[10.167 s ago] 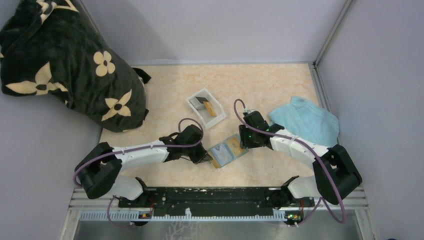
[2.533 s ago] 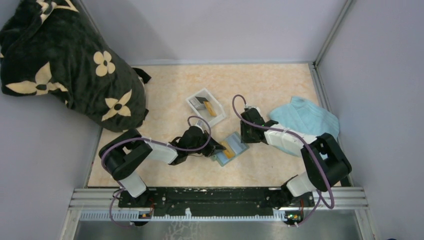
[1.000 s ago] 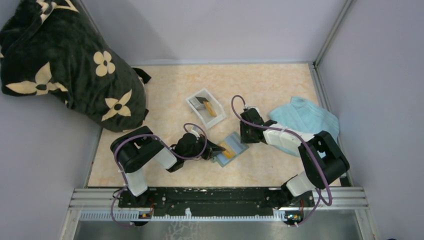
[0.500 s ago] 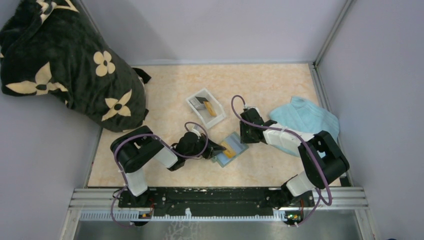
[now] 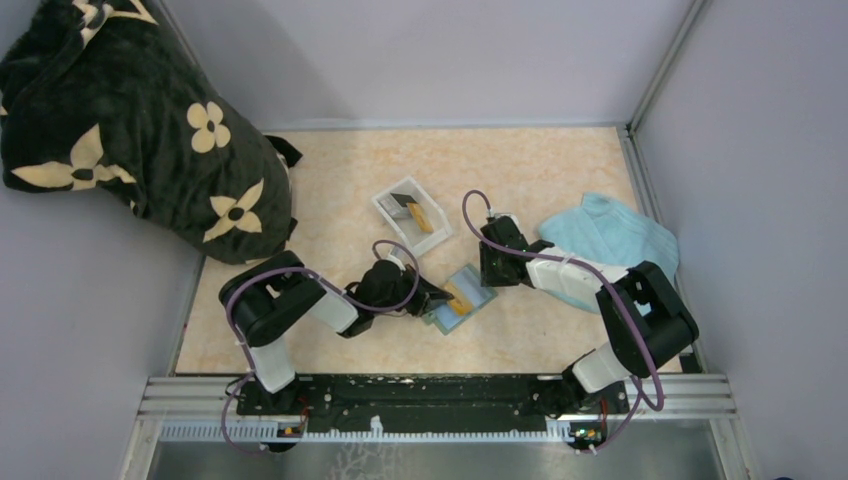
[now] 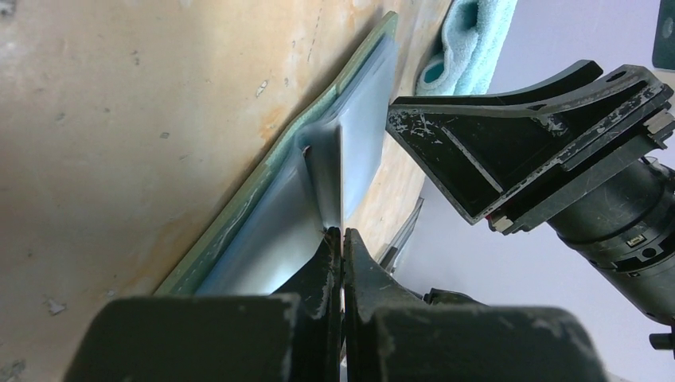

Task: Put the credit cards into the card holder
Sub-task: Insert the credit card into the card holder.

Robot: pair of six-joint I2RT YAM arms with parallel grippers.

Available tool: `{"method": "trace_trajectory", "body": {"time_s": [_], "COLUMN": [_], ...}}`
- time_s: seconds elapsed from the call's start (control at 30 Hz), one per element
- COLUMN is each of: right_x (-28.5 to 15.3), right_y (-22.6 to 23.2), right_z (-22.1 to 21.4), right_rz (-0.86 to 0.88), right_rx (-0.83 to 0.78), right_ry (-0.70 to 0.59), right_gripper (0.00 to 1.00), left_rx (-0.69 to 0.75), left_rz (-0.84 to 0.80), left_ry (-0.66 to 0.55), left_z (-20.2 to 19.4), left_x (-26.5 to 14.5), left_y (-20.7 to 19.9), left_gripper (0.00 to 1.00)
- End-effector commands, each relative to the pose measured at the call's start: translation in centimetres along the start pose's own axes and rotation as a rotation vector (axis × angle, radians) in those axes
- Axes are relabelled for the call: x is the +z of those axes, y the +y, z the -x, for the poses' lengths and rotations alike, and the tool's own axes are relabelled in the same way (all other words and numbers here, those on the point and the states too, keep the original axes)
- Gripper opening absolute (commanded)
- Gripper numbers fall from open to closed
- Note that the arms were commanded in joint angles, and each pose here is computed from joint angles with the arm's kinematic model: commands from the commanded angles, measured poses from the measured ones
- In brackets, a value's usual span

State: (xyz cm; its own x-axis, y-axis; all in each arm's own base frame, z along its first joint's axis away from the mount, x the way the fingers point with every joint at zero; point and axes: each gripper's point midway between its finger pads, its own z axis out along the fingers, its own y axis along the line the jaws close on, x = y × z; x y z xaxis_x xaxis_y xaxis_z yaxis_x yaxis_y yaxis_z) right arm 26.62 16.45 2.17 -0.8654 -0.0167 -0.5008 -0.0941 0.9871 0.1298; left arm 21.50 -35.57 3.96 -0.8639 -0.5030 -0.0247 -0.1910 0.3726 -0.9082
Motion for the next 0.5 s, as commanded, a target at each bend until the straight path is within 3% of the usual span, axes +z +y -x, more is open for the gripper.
{"method": "trace_trajectory", "body": {"time_s": [0.0,0.47], "right_x": [0.5,0.6], "right_y": [-0.4,-0.4], "right_z": [-0.5,-0.8], "right_rz": [-0.002,0.002], "right_rx": [-0.004,-0.009], "right_ry": [0.017,0.029], "right_gripper": [0.39,0.39], "left_rx": [0.024,0.002], "left_rz": [-0.015,0.046], "left_ry": [-0.009,-0.011], "left_z": [0.1,-0.2], "left_x": [0.7,1.5], "left_y": [-0.8,1.0], "left_gripper": [0.00,0.00]}}
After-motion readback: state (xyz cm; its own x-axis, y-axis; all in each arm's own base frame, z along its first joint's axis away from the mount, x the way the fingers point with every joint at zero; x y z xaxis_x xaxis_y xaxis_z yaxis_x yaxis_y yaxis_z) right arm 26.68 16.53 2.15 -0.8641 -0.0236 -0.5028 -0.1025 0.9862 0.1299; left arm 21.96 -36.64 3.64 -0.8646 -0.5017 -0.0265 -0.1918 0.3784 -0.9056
